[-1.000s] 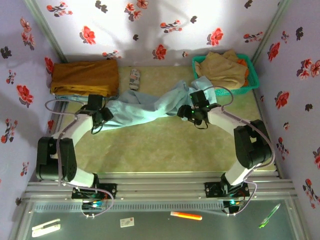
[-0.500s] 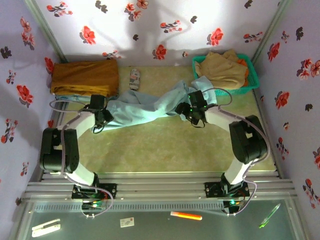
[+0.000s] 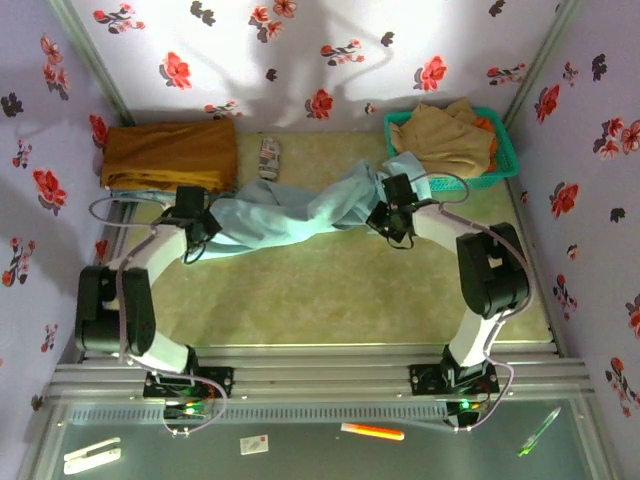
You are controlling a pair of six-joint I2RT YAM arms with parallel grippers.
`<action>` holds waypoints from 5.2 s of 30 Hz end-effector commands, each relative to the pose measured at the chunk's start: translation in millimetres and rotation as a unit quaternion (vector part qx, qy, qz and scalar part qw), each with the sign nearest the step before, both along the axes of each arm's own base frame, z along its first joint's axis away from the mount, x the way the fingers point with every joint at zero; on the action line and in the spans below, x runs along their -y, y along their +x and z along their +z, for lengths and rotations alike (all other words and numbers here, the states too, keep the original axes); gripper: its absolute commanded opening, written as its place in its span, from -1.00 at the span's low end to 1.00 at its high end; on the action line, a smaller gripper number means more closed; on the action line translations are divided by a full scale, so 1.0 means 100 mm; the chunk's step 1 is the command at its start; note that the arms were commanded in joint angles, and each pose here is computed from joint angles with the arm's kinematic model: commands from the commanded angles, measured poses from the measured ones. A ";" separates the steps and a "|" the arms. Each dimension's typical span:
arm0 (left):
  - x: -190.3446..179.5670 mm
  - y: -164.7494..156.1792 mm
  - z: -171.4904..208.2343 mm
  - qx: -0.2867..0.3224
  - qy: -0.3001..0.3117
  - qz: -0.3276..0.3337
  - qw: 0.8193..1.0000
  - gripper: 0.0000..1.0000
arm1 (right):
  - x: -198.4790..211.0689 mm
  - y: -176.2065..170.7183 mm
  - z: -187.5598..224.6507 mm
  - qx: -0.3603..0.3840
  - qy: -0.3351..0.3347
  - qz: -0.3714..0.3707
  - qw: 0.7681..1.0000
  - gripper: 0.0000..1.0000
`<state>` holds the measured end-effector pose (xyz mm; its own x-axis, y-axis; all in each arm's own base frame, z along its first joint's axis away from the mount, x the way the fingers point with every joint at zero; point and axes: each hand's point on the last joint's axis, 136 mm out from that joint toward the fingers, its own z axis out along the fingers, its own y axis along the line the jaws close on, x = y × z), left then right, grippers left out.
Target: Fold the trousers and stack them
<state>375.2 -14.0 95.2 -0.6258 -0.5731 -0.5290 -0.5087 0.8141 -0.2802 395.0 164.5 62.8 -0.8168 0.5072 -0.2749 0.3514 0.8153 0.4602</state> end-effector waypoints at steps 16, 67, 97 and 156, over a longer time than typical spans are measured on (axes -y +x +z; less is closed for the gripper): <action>-0.68 -0.43 1.83 0.175 -0.013 0.082 0.981 -1.00 | 1.17 -0.19 2.02 0.184 -0.108 -0.055 0.976 -1.00; 1.49 -0.40 0.37 0.088 -0.225 -0.175 0.955 -0.55 | 0.32 -1.29 -0.39 -0.064 0.004 -0.001 0.998 0.53; 0.32 -1.36 -0.46 -0.033 -0.199 -0.027 0.979 -0.29 | 1.53 0.34 0.40 0.008 -0.041 -0.137 0.990 0.46; 0.92 -0.07 -0.31 -0.010 -0.222 -0.097 0.970 -0.39 | 2.96 -1.04 0.48 0.027 -0.042 -0.374 0.926 -0.98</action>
